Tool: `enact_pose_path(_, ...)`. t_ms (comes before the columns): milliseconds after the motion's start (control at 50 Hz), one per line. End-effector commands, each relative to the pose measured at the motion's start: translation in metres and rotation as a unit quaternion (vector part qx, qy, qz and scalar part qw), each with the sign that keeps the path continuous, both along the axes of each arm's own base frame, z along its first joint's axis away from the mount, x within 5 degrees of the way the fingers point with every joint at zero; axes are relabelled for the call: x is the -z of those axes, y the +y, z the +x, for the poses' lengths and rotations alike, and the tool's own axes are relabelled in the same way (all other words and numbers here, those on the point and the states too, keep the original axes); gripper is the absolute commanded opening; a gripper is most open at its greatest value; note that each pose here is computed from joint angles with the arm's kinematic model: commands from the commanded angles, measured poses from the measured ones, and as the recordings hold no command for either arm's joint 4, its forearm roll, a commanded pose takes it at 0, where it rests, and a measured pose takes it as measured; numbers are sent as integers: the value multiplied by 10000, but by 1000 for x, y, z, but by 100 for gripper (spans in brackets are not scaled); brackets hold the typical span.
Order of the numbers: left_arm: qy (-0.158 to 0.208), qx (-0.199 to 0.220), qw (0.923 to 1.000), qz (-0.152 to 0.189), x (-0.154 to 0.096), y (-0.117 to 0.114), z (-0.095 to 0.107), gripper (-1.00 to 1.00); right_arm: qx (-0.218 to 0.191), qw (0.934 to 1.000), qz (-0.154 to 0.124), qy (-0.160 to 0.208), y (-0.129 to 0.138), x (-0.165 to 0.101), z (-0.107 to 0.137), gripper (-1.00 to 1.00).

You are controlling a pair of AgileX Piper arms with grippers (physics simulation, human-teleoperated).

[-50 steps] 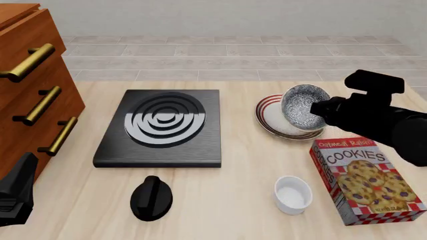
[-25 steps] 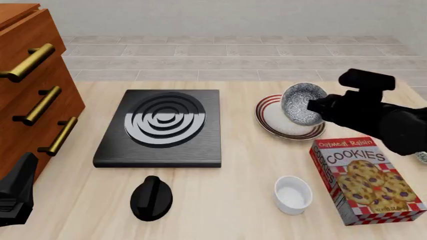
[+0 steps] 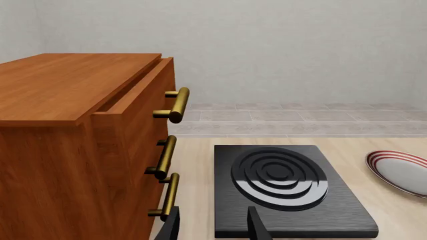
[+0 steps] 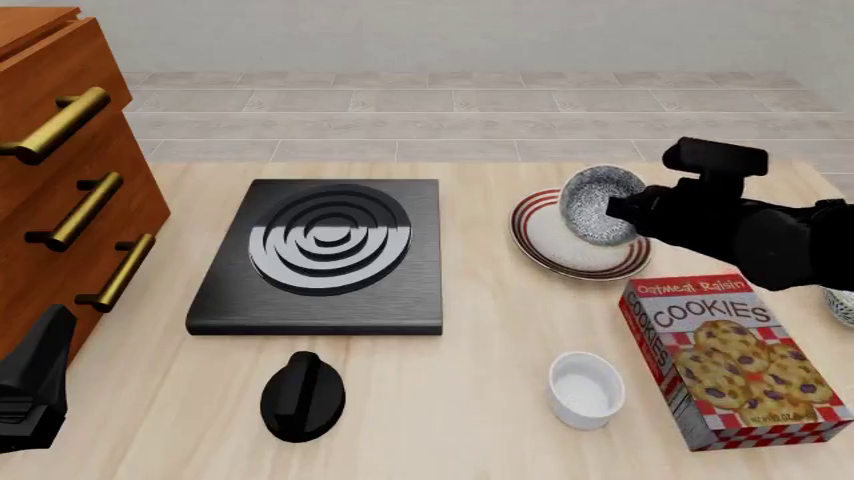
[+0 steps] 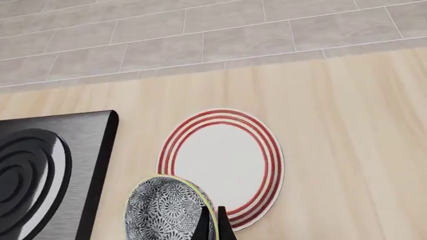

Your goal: Pick the akita bowl next to the ramekin and place it on the plate.

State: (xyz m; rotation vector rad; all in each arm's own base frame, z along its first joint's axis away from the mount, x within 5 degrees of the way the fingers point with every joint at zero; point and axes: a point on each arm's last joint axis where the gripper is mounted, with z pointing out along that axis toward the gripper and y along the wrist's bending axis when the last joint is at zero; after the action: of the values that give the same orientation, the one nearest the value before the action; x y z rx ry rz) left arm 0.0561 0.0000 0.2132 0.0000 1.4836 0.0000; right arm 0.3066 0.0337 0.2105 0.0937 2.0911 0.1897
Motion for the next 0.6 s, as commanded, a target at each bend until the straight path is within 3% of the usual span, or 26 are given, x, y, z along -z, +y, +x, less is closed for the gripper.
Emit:
enact_pose_path(20, 0, 0, 10000, 0, 0, 0, 0, 100, 20, 10000, -10, 10, 0, 6, 12, -100)
enact_pose_path(600, 0, 0, 10000, 0, 0, 0, 0, 100, -13, 9998, -182, 100, -2, 24, 32, -100)
